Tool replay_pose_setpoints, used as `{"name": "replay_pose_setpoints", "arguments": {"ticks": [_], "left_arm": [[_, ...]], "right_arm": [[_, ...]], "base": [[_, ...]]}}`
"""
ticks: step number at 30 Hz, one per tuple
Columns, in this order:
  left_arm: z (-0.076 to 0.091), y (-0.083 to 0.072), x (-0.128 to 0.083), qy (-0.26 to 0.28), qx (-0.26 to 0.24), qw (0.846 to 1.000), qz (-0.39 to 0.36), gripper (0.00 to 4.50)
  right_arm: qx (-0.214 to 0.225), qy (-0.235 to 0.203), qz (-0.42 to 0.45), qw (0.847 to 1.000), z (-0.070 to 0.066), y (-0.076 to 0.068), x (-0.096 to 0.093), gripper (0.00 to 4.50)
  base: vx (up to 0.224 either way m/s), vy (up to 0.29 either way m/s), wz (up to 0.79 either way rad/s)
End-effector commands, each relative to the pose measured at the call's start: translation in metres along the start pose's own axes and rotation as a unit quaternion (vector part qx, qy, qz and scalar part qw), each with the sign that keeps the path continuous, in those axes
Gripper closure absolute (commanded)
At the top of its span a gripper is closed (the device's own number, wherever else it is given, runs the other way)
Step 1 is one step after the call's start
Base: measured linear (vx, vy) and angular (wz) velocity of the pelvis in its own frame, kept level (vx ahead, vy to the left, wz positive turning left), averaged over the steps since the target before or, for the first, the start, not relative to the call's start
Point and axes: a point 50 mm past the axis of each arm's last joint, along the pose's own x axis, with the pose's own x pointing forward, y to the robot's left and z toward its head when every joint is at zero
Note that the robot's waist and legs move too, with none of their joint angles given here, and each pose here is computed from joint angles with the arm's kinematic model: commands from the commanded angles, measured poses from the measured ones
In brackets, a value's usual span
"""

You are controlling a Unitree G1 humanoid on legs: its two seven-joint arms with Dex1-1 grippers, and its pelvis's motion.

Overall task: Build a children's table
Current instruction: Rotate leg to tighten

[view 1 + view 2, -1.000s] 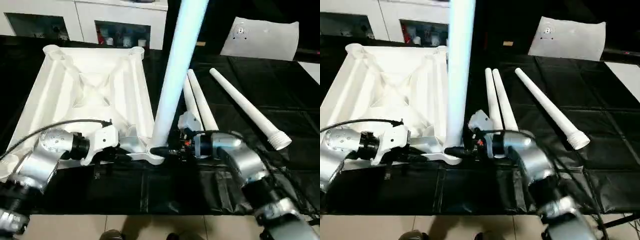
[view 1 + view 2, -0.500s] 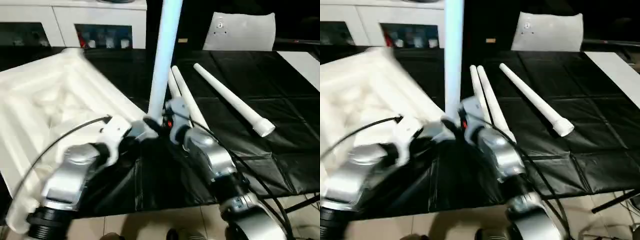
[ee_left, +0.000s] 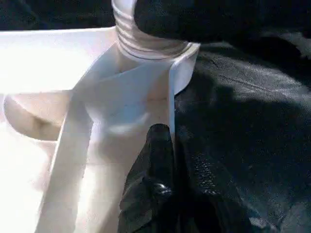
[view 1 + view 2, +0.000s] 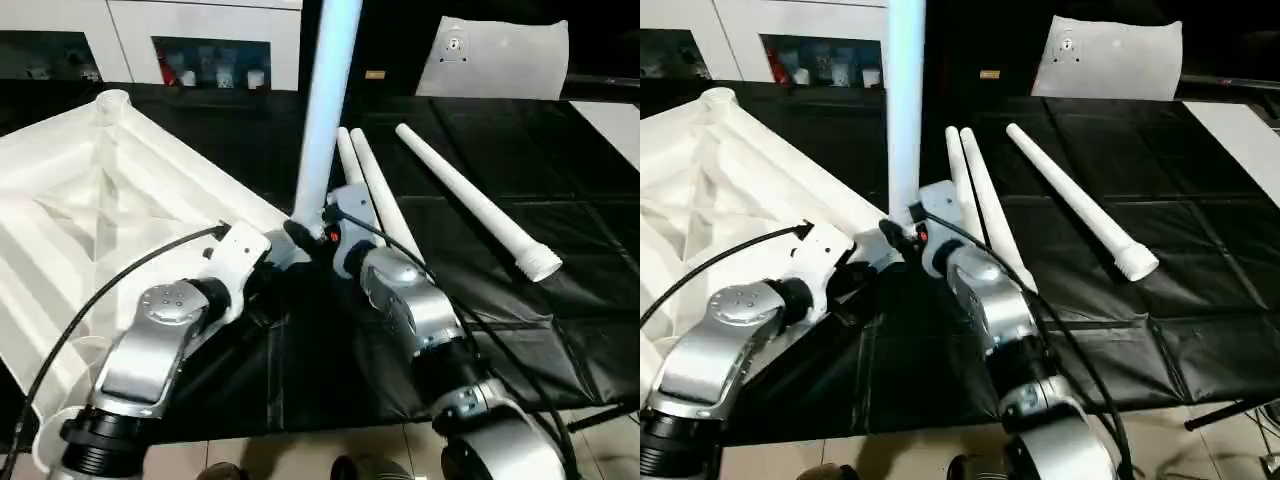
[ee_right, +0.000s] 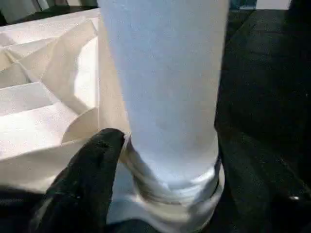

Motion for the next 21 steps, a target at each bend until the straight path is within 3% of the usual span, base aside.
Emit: {"name": "replay_pose_setpoints", "arguments": {"ticks": [1,9,17,21], "left_arm": [[-0.006,0.002,-0.001,-0.001,0.038,0.999,-0.038,4.50],[-0.018,0.015,-0.004,0.012,0.068,0.993,-0.090,4.50],[-0.025,0.024,-0.012,0.023,0.128,0.972,-0.196,4.50],[-0.027,0.025,-0.018,0.030,0.143,0.951,-0.272,4.50]], "right_arm": [[0.006,0.026,0.037,0.999,-0.011,0.002,-0.006,0.83],[-0.057,-0.009,0.096,0.994,0.010,-0.015,-0.032,0.09],[-0.119,0.016,0.175,0.977,0.025,-0.031,-0.053,0.04],[-0.148,0.049,0.231,0.960,0.026,-0.034,-0.057,0.04]], "base": [[0.000,0.000,0.00],[0.000,0.000,0.00],[0.000,0.000,0.00],[0.000,0.000,0.00]]}}
